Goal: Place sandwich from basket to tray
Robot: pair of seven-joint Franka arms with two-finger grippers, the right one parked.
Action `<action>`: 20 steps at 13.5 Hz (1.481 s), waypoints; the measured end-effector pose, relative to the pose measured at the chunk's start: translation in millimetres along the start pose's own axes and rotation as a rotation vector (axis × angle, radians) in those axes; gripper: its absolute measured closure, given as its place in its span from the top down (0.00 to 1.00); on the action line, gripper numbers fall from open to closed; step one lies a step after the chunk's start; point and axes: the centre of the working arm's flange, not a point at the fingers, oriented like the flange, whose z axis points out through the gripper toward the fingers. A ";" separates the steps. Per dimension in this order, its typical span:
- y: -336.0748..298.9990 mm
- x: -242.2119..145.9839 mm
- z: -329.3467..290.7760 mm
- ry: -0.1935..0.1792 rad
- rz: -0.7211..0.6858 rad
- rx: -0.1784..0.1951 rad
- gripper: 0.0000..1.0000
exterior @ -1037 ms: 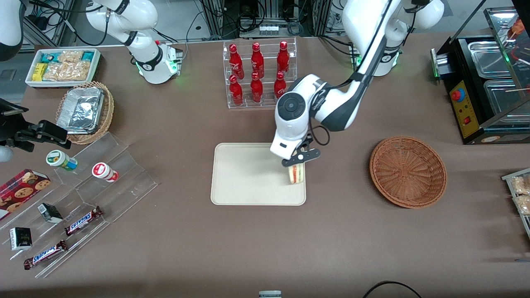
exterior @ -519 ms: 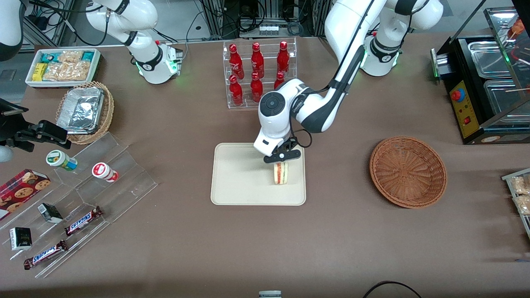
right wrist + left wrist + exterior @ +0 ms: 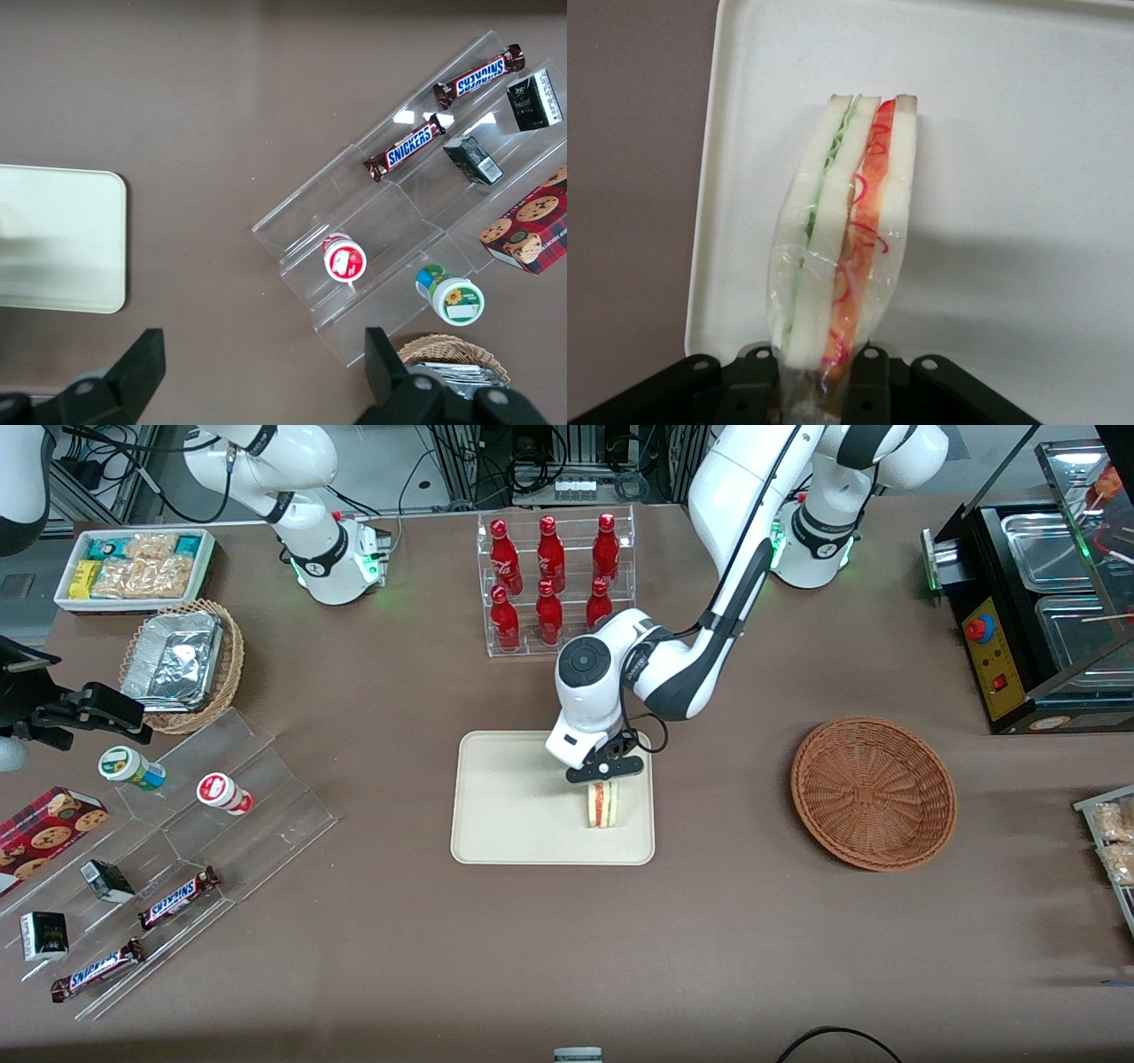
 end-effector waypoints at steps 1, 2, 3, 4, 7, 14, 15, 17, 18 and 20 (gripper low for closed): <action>-0.9 1.3 2.1 0.000 -0.002 0.002 0.29; -1.7 2.4 2.9 0.001 -0.003 0.003 0.29; -2.4 3.3 3.1 0.001 -0.004 0.004 0.34; -3.4 4.6 3.2 0.002 -0.006 0.005 0.44; -7.8 13.3 -3.1 0.002 -0.021 0.011 0.75; -102.3 76.5 -192.4 0.055 -0.210 0.006 1.00; -122.0 81.5 -217.0 0.059 -0.238 -0.001 1.00; -152.3 86.9 -248.8 0.061 -0.276 -0.007 1.00; -164.7 88.7 -259.5 0.061 -0.278 -0.010 1.00; -189.0 89.4 -278.5 0.048 -0.259 -0.005 1.00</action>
